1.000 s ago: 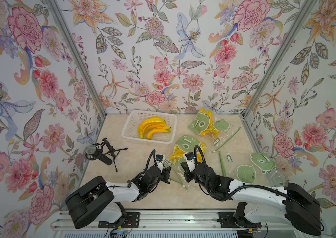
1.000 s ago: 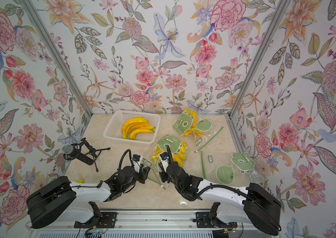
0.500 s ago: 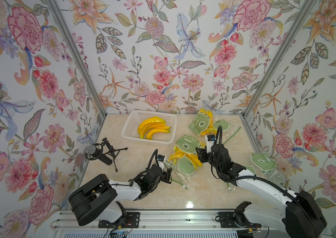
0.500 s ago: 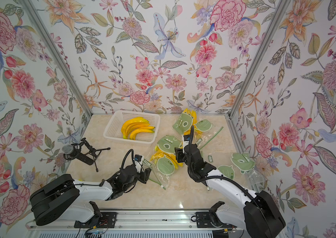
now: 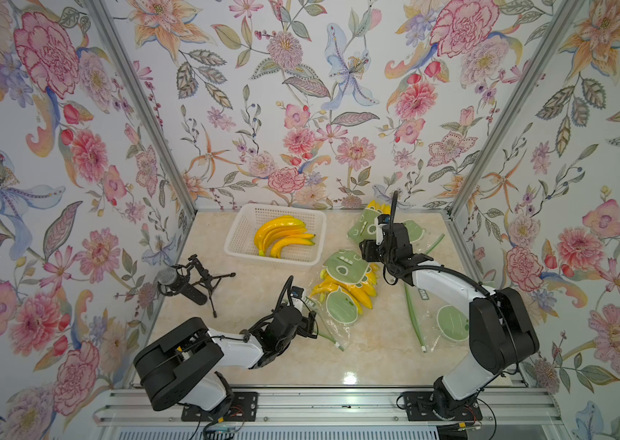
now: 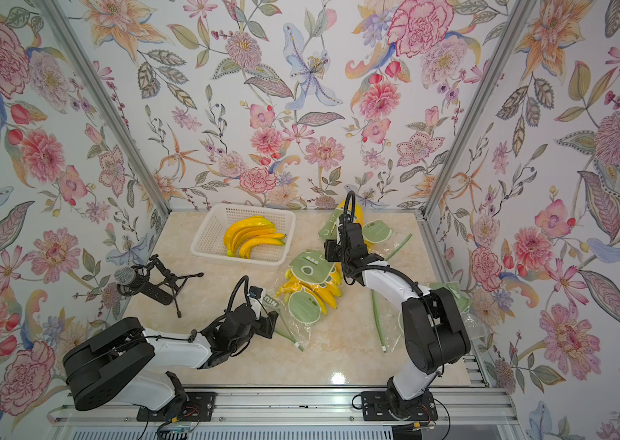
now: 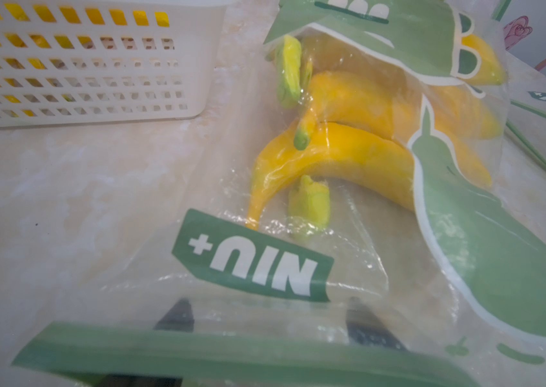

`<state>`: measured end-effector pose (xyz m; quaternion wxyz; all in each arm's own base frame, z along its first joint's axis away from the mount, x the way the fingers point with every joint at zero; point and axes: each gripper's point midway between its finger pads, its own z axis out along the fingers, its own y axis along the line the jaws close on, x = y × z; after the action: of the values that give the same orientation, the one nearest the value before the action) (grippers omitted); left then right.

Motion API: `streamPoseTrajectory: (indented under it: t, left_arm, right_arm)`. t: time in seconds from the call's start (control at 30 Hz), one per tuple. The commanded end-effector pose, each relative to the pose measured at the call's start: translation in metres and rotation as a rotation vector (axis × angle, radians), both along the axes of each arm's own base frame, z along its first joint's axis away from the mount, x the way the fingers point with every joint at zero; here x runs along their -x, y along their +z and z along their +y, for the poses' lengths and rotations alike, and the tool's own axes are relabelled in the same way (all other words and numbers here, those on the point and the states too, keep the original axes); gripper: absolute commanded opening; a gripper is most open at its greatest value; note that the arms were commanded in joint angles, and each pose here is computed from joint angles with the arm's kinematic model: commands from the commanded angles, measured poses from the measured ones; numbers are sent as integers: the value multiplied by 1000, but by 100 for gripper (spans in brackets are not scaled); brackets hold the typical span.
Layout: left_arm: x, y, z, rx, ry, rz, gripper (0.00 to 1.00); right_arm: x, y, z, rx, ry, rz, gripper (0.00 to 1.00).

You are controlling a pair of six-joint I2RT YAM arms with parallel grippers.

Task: Open the zip-top bag and take out the banana
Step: Pick up the banana from the zipper food storage bag.

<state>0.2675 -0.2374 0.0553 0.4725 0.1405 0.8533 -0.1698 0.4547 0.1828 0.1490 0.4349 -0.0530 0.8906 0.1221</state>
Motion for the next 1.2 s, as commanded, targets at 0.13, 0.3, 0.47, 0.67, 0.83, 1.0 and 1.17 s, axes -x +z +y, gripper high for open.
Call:
streamPoseTrajectory:
  t: [0.13,0.3,0.47,0.67,0.83,1.0,1.17]
  left_arm:
    - [-5,-6,7,-15,27,-9,80]
    - [-12,-12,6,-27,28,-3,82]
    - [-19,-21,-1,-67,17,9,90]
    - [-31,-15,-7,-69,21,-14,89]
    - [-35,-2,-18,-47,-16,-45,81]
    - [-37,-10,-21,-75,-29,-28,70]
    - [-28,4,-23,6,-53,-39,78]
  right_arm:
    - [5,-55,20,35,117,175,56]
    - [23,-64,34,43,190,196,52]
    - [40,-61,36,76,218,171,51]
    - [51,-62,33,74,227,169,51]
    - [59,-62,35,64,240,169,48]
    - [67,-57,38,45,254,160,47]
    - [72,-57,29,55,223,156,48]
